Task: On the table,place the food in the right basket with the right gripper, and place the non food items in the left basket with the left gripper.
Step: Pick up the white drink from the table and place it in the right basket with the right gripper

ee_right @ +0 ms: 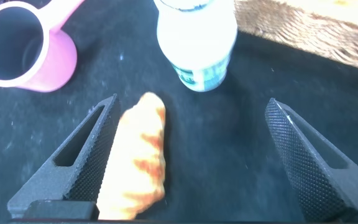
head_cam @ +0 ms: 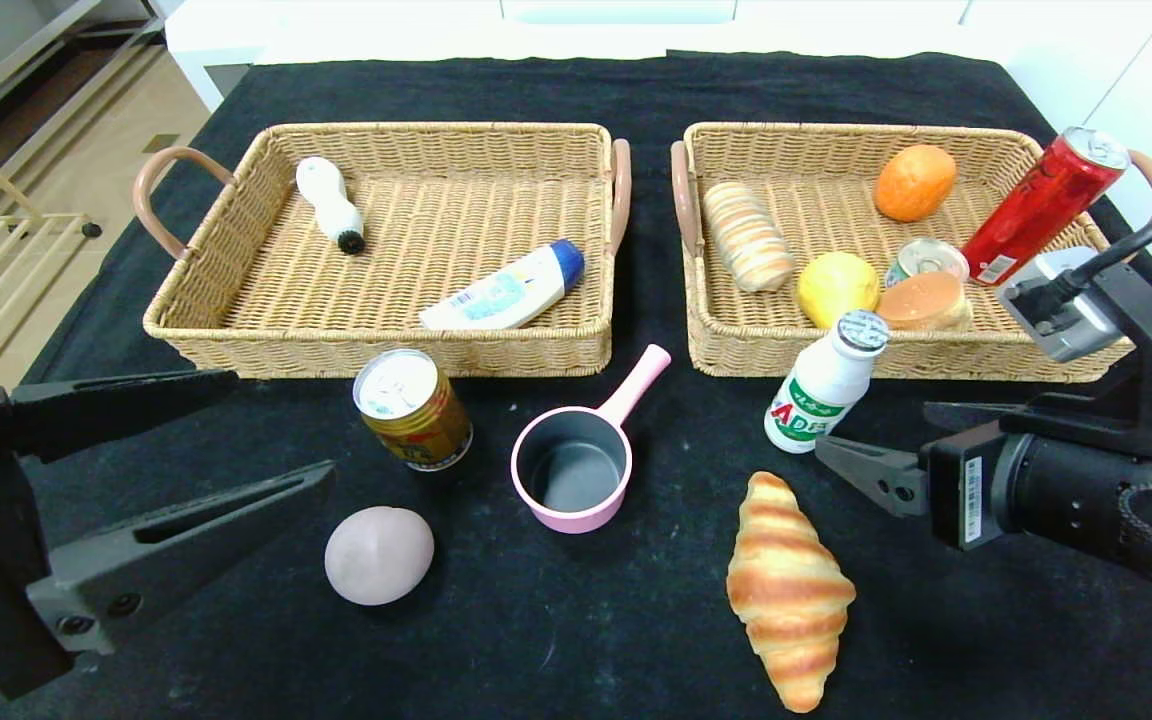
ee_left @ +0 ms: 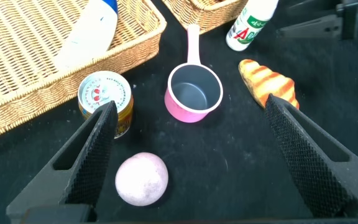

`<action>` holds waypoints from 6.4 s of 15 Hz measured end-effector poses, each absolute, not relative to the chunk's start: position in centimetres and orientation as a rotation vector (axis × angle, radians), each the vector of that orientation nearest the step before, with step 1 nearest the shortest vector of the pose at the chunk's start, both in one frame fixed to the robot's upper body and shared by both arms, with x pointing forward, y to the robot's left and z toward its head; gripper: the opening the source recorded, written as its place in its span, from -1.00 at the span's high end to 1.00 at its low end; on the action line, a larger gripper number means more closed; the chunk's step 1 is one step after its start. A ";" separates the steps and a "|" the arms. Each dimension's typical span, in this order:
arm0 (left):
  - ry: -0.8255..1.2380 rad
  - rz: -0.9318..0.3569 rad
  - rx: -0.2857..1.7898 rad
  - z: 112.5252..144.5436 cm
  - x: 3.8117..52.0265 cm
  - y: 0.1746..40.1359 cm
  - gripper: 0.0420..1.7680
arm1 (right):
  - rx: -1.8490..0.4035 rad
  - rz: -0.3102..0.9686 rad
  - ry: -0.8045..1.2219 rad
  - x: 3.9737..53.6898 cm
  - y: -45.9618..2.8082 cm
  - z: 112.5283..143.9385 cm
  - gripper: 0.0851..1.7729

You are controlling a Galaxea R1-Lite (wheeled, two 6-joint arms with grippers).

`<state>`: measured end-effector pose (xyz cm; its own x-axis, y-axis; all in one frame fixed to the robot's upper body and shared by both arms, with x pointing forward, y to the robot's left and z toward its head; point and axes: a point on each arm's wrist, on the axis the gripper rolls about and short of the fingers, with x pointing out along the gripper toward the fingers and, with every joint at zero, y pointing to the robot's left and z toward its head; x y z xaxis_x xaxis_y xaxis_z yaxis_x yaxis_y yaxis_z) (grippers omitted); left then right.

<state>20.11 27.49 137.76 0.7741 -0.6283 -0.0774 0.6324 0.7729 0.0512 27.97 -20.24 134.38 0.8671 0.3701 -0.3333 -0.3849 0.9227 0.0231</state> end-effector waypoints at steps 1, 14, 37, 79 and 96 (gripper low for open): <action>0.056 -0.683 0.076 137.8 20.1 27.5 -0.94 | -0.043 0.395 0.338 28.3 -20.0 134.4 -0.91; 0.054 -0.682 0.076 137.8 20.0 27.5 -0.94 | -0.007 0.367 0.239 31.4 -17.6 134.2 -0.91; 0.048 -0.682 0.080 137.8 20.0 27.6 -0.94 | 0.003 0.293 0.204 33.6 -16.7 133.4 0.04; 0.056 -0.684 0.081 137.7 20.1 27.5 -0.94 | 0.103 0.238 -0.122 44.7 -20.4 144.1 0.05; 0.062 -0.684 0.082 137.7 20.3 27.4 -0.94 | 0.106 0.198 -0.105 46.5 -21.1 142.6 -0.61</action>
